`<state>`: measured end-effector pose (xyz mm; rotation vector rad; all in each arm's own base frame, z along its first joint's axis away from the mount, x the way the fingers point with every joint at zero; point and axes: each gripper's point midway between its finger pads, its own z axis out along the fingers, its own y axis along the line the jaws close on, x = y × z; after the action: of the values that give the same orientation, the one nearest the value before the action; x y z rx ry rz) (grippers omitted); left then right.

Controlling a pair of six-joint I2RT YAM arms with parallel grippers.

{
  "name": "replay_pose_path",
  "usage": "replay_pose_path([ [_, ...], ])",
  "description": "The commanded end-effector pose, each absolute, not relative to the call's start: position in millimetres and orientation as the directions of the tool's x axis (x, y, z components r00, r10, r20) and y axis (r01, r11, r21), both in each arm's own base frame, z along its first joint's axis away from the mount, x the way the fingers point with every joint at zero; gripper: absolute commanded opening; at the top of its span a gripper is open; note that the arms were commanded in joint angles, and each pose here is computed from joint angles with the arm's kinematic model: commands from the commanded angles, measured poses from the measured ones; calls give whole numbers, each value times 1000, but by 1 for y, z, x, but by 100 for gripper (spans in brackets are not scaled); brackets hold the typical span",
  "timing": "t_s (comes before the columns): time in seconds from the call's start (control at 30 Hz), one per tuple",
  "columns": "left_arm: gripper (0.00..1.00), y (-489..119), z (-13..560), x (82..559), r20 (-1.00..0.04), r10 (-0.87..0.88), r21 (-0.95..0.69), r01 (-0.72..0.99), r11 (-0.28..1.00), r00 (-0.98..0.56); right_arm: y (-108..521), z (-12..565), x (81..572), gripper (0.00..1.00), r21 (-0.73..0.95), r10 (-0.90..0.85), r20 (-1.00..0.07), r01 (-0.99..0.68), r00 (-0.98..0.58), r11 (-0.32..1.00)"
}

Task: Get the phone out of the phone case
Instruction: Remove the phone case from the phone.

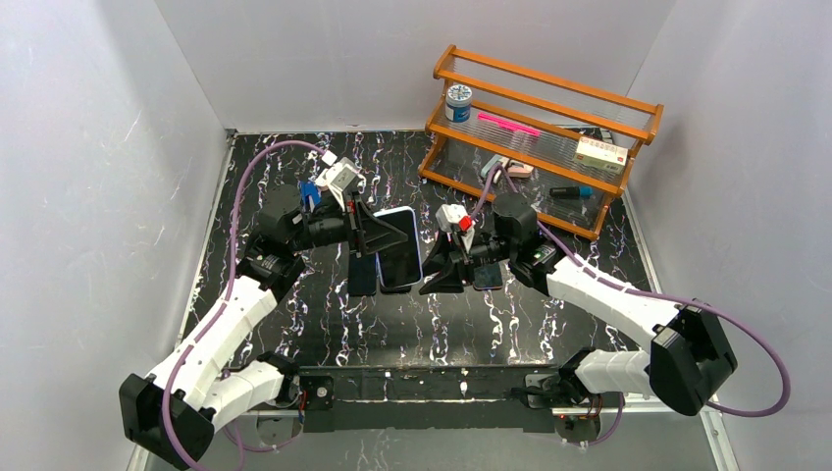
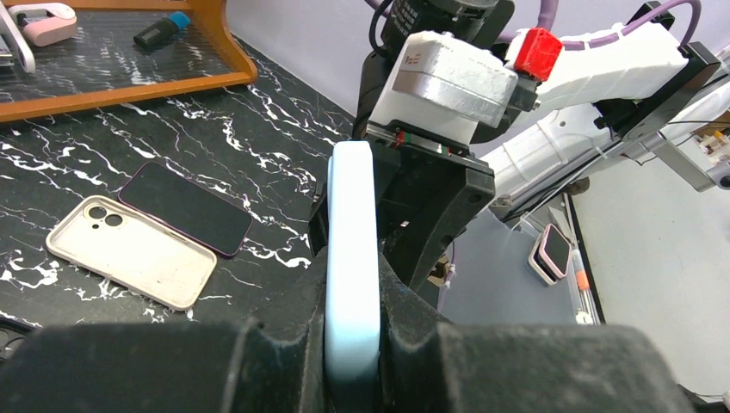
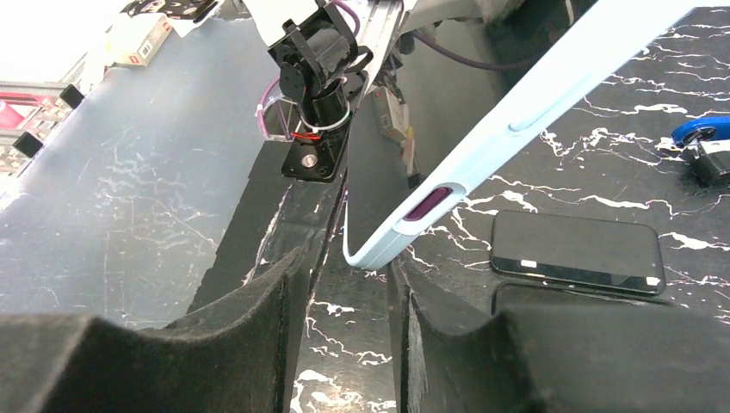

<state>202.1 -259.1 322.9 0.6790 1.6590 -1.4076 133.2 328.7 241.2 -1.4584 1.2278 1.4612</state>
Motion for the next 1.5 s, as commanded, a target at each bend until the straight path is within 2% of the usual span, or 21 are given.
replay_pose_path([
  [0.0,0,-257,353,199,-900,-163,-431,880,197,-404,335,260,134,44,98,-89,-993,-949,-74,-299],
  [0.4,0,-257,349,196,-900,-153,-433,882,188,-409,341,268,142,40,107,-76,-993,-956,-90,-272],
  [0.53,0,-256,350,194,-901,-151,-429,885,182,-406,342,268,144,36,112,-76,-993,-958,-95,-264],
  [0.7,0,-256,350,196,-892,-152,-448,872,196,-425,341,263,141,21,89,-85,-994,-952,-67,-293],
  [0.83,0,-258,350,199,-868,-157,-495,847,194,-471,338,261,137,2,14,-77,-997,-945,12,-328],
  [1.17,0,-265,345,205,-799,-151,-601,780,174,-582,344,264,154,1,-184,-57,-975,-929,213,-322],
  [1.47,0,-268,342,207,-776,-148,-631,757,170,-613,347,271,158,1,-289,-35,-947,-897,318,-335],
])
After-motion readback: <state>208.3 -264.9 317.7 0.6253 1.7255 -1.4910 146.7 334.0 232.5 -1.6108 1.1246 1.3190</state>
